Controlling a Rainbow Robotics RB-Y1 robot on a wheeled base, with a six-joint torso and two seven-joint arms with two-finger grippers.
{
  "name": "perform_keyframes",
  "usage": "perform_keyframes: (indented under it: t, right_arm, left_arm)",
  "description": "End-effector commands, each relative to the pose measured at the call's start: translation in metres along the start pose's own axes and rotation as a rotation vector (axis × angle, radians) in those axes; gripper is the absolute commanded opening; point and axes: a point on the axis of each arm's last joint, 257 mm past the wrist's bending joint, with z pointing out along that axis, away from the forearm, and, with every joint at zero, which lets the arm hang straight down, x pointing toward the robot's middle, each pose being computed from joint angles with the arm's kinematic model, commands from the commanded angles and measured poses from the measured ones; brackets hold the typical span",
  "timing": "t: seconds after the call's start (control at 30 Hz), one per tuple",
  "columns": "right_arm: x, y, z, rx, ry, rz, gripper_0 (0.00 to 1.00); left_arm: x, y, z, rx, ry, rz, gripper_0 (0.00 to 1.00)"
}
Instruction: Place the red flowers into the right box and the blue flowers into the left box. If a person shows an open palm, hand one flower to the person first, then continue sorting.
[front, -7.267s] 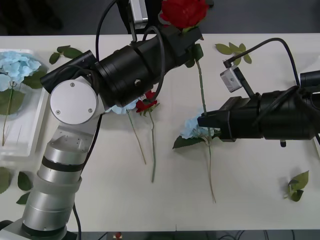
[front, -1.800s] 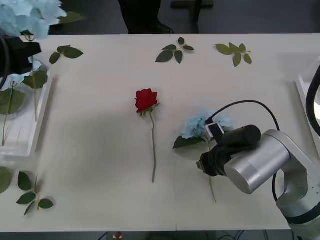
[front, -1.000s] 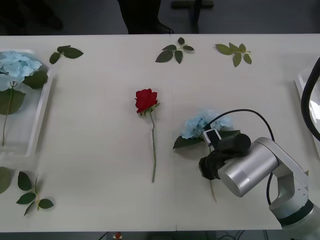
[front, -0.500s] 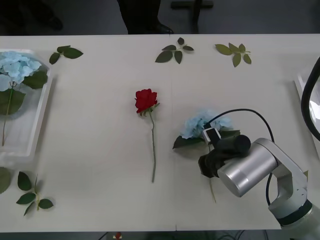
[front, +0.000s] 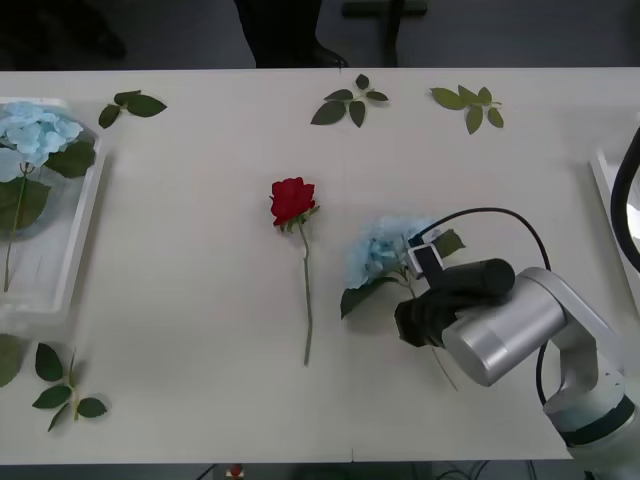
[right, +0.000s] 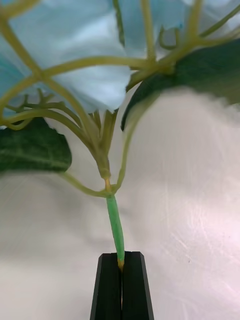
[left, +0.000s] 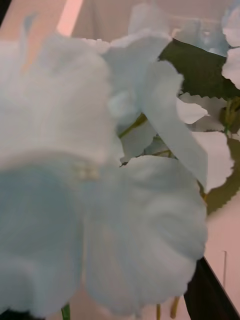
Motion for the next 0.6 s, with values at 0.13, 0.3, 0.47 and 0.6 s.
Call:
perform_keyframes:
  t: [0.13, 0.3, 0.47, 0.6]
  right_arm:
    - [-0.071, 0.023, -0.08, -0.25, -0.167, -0.026, 0.0]
    - [-0.097, 0.058, -0.126, -0.499, -0.246, -0.047, 0.0]
    - [-0.122, 0.094, -0.179, -0.753, -0.335, -0.079, 0.0]
    - [-0.142, 0.107, -0.211, -0.886, -0.412, -0.108, 0.0]
  left_arm:
    - [-0.048, -0.016, -0.043, 0.039, -0.012, 0.109, 0.86]
    - [-0.063, -0.042, -0.066, 0.069, 0.001, 0.182, 0.93]
    - [-0.085, -0.09, -0.094, 0.123, -0.019, 0.299, 0.94]
    - [-0.103, -0.145, -0.107, 0.222, -0.078, 0.341, 0.96]
